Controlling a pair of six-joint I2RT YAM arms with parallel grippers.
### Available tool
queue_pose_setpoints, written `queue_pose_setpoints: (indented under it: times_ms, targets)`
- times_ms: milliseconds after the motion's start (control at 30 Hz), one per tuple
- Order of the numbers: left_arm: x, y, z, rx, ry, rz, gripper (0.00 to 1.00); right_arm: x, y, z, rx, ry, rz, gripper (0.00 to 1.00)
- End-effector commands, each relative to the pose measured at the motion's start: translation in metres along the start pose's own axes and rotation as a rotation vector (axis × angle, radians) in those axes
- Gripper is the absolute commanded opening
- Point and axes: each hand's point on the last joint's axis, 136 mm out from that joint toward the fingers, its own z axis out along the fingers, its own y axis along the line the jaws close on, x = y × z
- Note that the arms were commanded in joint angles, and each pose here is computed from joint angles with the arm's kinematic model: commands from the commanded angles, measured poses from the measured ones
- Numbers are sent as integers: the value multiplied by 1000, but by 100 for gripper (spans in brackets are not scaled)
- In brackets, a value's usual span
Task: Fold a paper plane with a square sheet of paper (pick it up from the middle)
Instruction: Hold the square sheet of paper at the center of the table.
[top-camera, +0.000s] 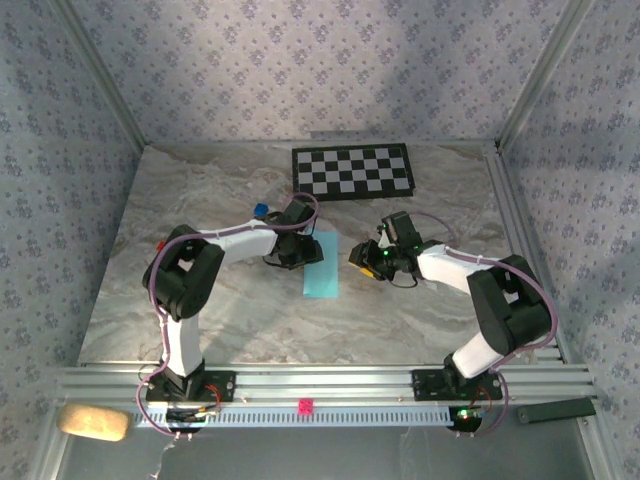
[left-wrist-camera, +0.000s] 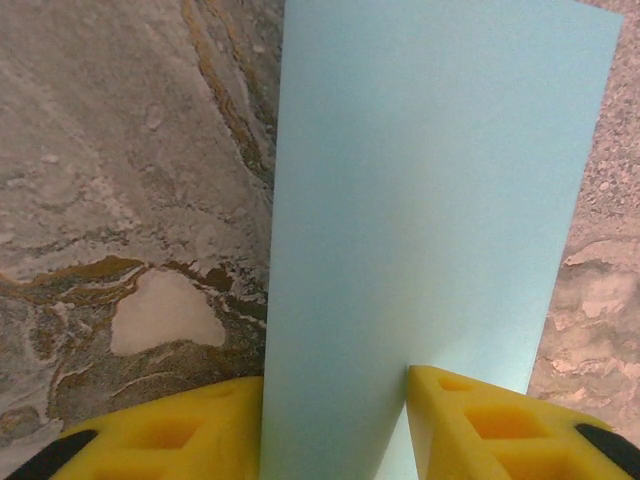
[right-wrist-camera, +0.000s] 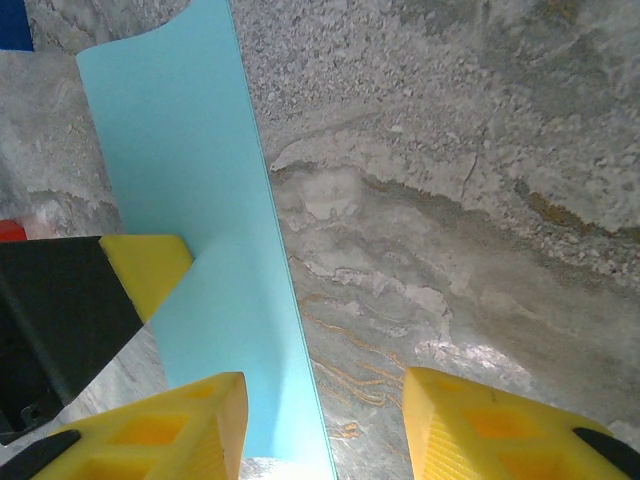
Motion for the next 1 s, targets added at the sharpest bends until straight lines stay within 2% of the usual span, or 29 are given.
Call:
queue_pose_setpoints:
  times_ms: [0, 167, 400, 800, 967]
  targets:
    - [21, 57, 31, -196, 71, -11, 43, 1, 7, 0, -3, 17, -27, 45]
    - [22, 58, 33, -200, 78, -10, 43, 2, 11, 2, -20, 30, -38, 41]
    - [24, 59, 34, -201, 84, -15, 43, 4, 24, 10, -36, 72, -90, 26]
    - [27, 60, 37, -197, 91, -36, 44, 9, 27, 25, -19, 94, -99, 24]
    - [28, 60, 38, -190, 90, -42, 43, 9, 29, 29, -33, 99, -98, 15]
